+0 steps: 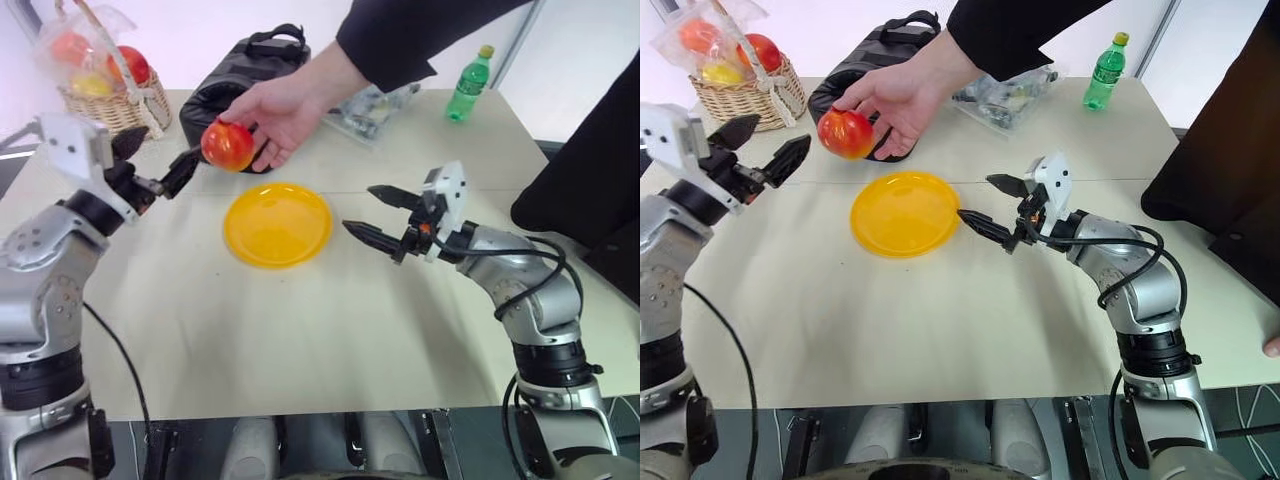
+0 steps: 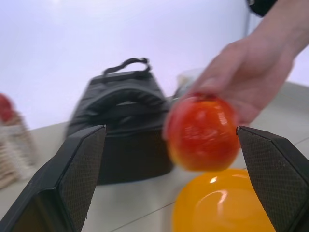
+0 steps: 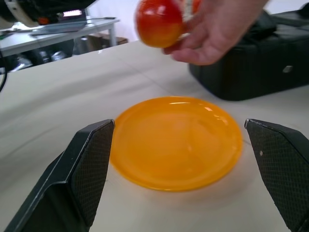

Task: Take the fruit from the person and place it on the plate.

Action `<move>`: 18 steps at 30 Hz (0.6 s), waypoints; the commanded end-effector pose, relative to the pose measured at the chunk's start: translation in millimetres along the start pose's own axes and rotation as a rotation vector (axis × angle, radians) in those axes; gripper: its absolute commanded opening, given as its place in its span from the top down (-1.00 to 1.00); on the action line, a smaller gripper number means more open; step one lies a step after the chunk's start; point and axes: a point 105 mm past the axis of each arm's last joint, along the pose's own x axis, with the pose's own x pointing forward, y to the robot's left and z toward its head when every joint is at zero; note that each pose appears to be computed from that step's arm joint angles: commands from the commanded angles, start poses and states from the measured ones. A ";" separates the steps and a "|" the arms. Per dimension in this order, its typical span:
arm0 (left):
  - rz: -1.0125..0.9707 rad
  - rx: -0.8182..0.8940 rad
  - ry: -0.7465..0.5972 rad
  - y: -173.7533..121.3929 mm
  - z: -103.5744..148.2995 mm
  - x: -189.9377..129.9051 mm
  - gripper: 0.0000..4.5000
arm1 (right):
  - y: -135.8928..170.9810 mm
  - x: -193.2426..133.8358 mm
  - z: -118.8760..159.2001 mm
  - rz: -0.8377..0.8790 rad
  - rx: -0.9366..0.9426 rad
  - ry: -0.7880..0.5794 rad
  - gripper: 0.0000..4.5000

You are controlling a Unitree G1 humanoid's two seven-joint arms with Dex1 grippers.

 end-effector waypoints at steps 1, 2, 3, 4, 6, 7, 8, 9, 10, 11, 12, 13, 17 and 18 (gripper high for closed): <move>-0.038 0.041 -0.037 -4.8 8.6 14.5 -1.00 | 4.0 5.1 13.1 0.009 -0.047 -0.047 -0.96; -0.046 0.041 -0.040 -5.7 8.4 18.9 -1.00 | 4.6 5.6 13.1 0.009 -0.047 -0.049 -0.96; -0.053 0.049 -0.042 -6.3 7.7 23.4 -1.00 | 5.2 5.8 12.9 0.008 -0.046 -0.050 -0.96; -0.058 0.051 -0.044 -6.9 7.0 27.2 -1.00 | 5.7 5.9 12.6 0.006 -0.046 -0.051 -0.96; -0.066 0.052 -0.047 -8.2 5.7 33.0 -1.00 | 6.5 5.6 12.1 0.001 -0.046 -0.053 -0.96; -0.074 0.053 -0.048 -9.7 4.7 35.9 -1.00 | 6.8 5.4 11.9 -0.003 -0.046 -0.053 -0.96; -0.083 0.053 -0.048 -11.6 3.6 38.4 -1.00 | 6.8 5.2 11.7 -0.007 -0.046 -0.054 -0.96; -0.089 0.052 -0.048 -12.9 2.6 40.5 -1.00 | 6.8 5.1 11.7 -0.012 -0.047 -0.055 -0.96; -0.093 0.050 -0.046 -13.9 1.4 42.4 -1.00 | 6.5 4.9 11.8 -0.018 -0.048 -0.057 -0.96; -0.094 0.049 -0.045 -14.3 0.6 43.5 -1.00 | 6.4 4.8 11.9 -0.022 -0.049 -0.057 -0.96; -0.095 0.048 -0.042 -15.0 -0.9 45.0 -1.00 | 5.8 4.3 12.2 -0.028 -0.051 -0.059 -0.96; -0.095 0.047 -0.040 -15.5 -1.7 46.1 -1.00 | 5.2 4.0 12.5 -0.033 -0.053 -0.061 -0.96; -0.099 0.045 -0.048 -15.7 -0.8 47.8 -0.64 | 3.5 3.3 13.4 -0.047 -0.058 -0.066 -1.00; -0.099 0.048 -0.050 -15.6 -0.1 48.0 -0.44 | 3.1 3.1 13.6 -0.049 -0.058 -0.067 -1.00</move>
